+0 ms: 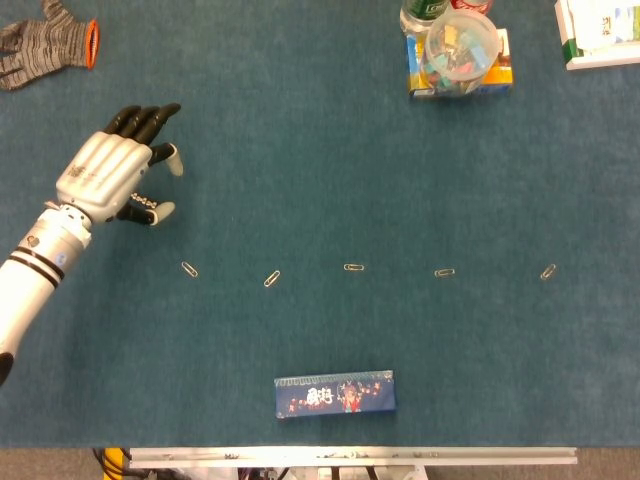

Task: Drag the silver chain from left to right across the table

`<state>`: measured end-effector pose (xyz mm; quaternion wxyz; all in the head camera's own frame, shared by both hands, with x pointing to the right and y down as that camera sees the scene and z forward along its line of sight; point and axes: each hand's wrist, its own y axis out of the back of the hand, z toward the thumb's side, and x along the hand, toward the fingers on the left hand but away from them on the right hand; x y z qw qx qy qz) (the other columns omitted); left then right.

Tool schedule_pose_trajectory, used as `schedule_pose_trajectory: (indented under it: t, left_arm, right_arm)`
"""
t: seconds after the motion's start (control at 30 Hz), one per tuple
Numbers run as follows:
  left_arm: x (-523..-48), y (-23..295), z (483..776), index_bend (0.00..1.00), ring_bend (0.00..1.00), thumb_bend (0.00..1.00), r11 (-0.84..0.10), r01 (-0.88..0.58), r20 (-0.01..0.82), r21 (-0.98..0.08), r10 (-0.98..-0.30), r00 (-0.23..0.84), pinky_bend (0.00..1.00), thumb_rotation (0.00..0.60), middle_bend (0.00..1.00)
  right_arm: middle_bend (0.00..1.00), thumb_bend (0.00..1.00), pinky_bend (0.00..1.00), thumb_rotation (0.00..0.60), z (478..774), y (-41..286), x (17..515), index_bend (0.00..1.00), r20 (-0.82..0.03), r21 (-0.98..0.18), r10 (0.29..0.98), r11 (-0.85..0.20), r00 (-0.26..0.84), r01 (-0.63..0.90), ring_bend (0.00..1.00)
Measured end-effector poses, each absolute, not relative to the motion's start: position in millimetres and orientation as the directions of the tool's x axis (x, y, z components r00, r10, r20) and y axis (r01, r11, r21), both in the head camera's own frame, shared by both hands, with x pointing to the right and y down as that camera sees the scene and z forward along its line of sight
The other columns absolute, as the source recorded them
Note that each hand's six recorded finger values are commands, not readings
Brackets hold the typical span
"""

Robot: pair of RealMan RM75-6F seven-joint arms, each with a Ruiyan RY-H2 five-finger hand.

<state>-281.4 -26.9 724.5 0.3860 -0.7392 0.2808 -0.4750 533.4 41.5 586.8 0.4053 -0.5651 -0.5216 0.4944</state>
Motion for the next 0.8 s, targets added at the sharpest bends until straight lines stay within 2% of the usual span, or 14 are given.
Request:
schedule_pose_trajectory:
  t: [0.4,0.8]
  left_arm:
    - [-289,-30,751,0.41,0.0,0.25,-0.556,0.029,0.523,-0.831,-0.762,0.381,0.03,0.6,0.0]
    - [-302,-30,764,0.42,0.0,0.25,-0.547,0.104,0.544,-0.83,-0.757,0.362,0.03,0.6,0.0]
  right_arm:
    - [0.27,0.27,0.45,0.6,582,43,535,0.24,-0.121,-0.974,0.992,-0.112,-0.033,0.196,0.24]
    - [0.27,0.27,0.45,0.6,587,42,532,0.24,-0.139,-0.973,0.99,-0.132,-0.023,0.191,0.24]
